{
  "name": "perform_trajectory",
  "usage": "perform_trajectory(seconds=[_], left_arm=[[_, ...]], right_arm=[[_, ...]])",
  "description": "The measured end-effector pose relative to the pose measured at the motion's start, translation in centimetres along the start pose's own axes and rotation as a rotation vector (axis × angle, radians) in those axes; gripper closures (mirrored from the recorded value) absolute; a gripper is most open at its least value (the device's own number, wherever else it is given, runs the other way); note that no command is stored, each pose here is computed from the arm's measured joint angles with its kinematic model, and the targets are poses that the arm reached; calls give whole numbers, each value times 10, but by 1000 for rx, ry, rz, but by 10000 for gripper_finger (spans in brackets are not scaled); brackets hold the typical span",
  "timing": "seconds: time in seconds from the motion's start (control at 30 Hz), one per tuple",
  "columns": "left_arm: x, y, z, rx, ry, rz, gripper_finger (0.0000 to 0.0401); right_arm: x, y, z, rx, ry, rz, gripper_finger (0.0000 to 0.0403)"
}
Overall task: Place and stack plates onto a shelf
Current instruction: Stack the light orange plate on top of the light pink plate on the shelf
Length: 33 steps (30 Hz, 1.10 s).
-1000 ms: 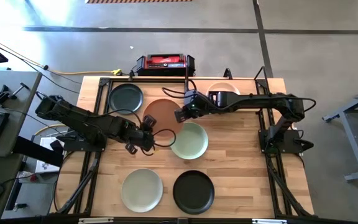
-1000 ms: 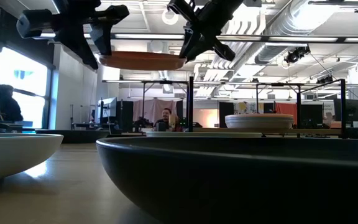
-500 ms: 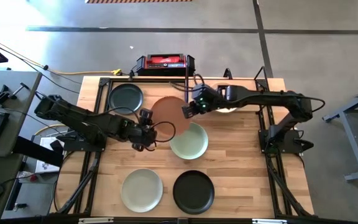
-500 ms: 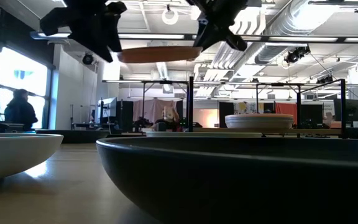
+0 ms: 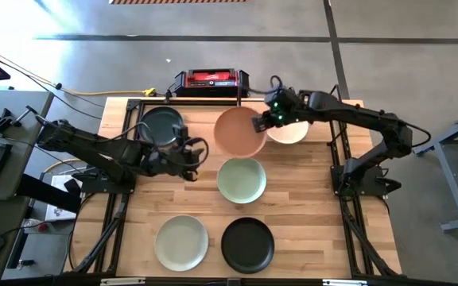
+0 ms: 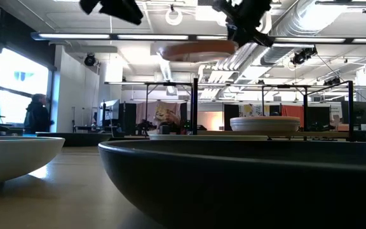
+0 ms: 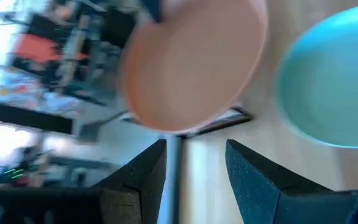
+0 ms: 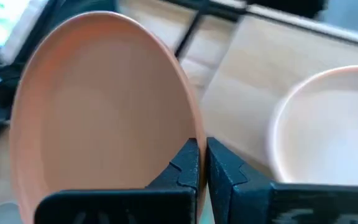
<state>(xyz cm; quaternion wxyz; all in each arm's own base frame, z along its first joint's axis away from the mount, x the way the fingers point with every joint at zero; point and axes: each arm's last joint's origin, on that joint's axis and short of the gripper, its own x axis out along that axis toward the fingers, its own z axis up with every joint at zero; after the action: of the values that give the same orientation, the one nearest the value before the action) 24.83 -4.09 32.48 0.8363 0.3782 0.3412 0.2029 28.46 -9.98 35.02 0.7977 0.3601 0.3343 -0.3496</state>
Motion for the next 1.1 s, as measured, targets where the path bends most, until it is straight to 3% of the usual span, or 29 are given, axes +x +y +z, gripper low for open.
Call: perform_trajectory(seconds=[0.27,0.43,0.7,0.87,1.1], left_arm=[[10,24,-8,-85,108,211,247],[21,34,-17,-176,158,253,247],[33,48,-28,-214,227,300,247],[39,56,-35,-292,256,334,247],[45,64,-43,-343,288,366,247]], right_arm=[[-14,-41,17,-14,22,-95,402],[-28,-67,29,-14,8,-133,402],[-49,-109,42,-17,-16,-181,403],[-44,-134,33,-4,26,-173,403],[-14,-169,-2,103,78,-122,403]])
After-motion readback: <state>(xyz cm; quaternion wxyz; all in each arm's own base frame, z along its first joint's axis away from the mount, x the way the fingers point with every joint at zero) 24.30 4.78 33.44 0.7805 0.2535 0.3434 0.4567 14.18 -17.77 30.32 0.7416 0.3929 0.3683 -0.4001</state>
